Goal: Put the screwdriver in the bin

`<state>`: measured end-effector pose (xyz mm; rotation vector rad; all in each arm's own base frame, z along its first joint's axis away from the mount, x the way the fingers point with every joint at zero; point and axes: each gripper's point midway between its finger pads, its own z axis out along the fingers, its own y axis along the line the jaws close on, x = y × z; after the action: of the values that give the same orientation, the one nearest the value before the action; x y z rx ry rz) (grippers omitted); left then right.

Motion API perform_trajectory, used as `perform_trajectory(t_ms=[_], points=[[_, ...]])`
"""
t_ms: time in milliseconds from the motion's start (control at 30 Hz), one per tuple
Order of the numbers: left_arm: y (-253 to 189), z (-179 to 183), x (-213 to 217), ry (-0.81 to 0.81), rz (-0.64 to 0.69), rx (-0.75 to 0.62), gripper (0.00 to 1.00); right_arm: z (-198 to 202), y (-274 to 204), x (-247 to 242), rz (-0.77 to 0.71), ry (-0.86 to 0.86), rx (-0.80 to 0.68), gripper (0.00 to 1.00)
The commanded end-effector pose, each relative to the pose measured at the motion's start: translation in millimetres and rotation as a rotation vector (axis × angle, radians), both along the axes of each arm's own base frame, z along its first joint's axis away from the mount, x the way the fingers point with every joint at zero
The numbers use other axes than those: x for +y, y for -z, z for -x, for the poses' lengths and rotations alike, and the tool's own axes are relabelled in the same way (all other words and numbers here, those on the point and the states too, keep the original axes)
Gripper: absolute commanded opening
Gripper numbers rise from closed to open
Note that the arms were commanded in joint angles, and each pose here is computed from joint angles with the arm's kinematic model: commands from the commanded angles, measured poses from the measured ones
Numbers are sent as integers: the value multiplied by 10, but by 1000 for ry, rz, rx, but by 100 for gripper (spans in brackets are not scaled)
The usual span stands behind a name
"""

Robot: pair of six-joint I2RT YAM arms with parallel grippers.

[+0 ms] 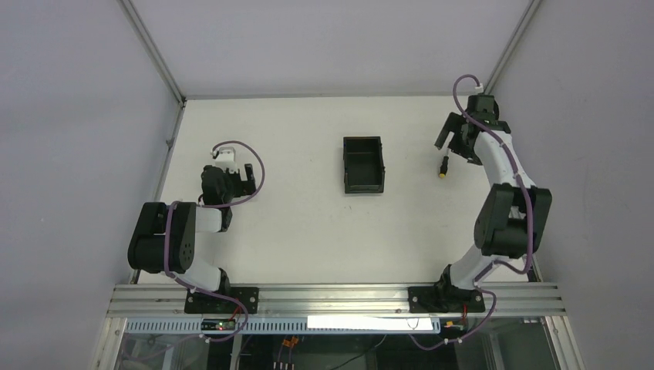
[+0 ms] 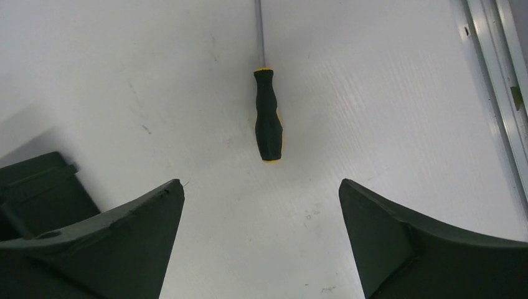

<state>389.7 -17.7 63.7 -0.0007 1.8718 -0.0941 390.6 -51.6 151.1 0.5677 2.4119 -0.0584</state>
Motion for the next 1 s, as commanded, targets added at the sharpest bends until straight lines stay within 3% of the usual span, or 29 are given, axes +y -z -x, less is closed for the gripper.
perform_trajectory(t_ms=[0,200,433,500,633,800,967], points=[[-156,-31,-10,3,3,-52,99,-100,343,-75,27,-1,163,98],[-149,-31,-10,3,3,-50,99,-347,741,-99,18,-26,260,87],[-155,-32,-11,3,3,-52,99,-369,1117,-91,3,-24,331,63],[-155,-32,-10,3,3,-52,99,-361,1199,-105,9,-22,346,61],[-150,-32,-9,2,3,-51,99,-345,1290,-124,17,-15,359,39],[-151,-32,-11,3,3,-51,99,-404,1182,-157,40,-24,323,15],[-150,-32,-10,2,4,-51,99,-537,720,-139,62,-88,212,7]])
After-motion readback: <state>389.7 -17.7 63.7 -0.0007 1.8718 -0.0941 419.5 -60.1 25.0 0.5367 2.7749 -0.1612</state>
